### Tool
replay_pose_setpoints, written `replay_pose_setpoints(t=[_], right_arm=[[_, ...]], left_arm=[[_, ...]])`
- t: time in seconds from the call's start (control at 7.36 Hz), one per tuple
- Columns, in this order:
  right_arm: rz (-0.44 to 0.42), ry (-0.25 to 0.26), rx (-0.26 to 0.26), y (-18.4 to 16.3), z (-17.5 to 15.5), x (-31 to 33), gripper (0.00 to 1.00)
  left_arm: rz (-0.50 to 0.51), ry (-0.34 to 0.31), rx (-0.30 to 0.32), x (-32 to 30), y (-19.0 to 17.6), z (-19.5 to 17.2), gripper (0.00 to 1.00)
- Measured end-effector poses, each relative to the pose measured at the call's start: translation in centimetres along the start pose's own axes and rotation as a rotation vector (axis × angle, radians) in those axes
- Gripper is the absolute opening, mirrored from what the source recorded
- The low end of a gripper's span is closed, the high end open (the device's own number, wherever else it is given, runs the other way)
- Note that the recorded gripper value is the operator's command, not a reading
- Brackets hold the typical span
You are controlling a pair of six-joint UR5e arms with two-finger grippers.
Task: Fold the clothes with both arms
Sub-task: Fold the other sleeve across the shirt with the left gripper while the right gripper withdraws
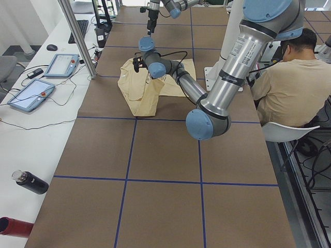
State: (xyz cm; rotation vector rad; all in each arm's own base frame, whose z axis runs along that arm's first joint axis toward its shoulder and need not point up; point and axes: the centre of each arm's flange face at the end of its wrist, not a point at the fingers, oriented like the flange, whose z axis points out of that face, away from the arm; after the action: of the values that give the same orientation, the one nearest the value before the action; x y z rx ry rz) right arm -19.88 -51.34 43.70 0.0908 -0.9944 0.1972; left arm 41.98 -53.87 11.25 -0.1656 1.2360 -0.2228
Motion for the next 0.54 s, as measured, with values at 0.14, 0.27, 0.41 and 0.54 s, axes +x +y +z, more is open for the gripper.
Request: replay_pose_setpoints(t=[0.14,0.27,0.41,0.54], right_arm=[[-0.023,0.021,-0.004,0.3,-0.2,2.4,0.99],[-0.03,0.031,-0.006,0.4,-0.2,3.5,0.99],[-0.032,0.036,-0.007,0.4,-0.1,3.9,0.99],[-0.033,0.038,-0.008,0.5,-0.1,4.1,0.99]], left_arm=[[-0.002,0.025,0.011,4.5,-0.3,0.3,0.0],[-0.002,0.043,0.033,7.5,0.1,1.5,0.0],[-0.011,0.059,0.055,9.4,1.1,3.9,0.0],[-0.028,0.071,0.075,10.7,2.2,6.9,0.0]])
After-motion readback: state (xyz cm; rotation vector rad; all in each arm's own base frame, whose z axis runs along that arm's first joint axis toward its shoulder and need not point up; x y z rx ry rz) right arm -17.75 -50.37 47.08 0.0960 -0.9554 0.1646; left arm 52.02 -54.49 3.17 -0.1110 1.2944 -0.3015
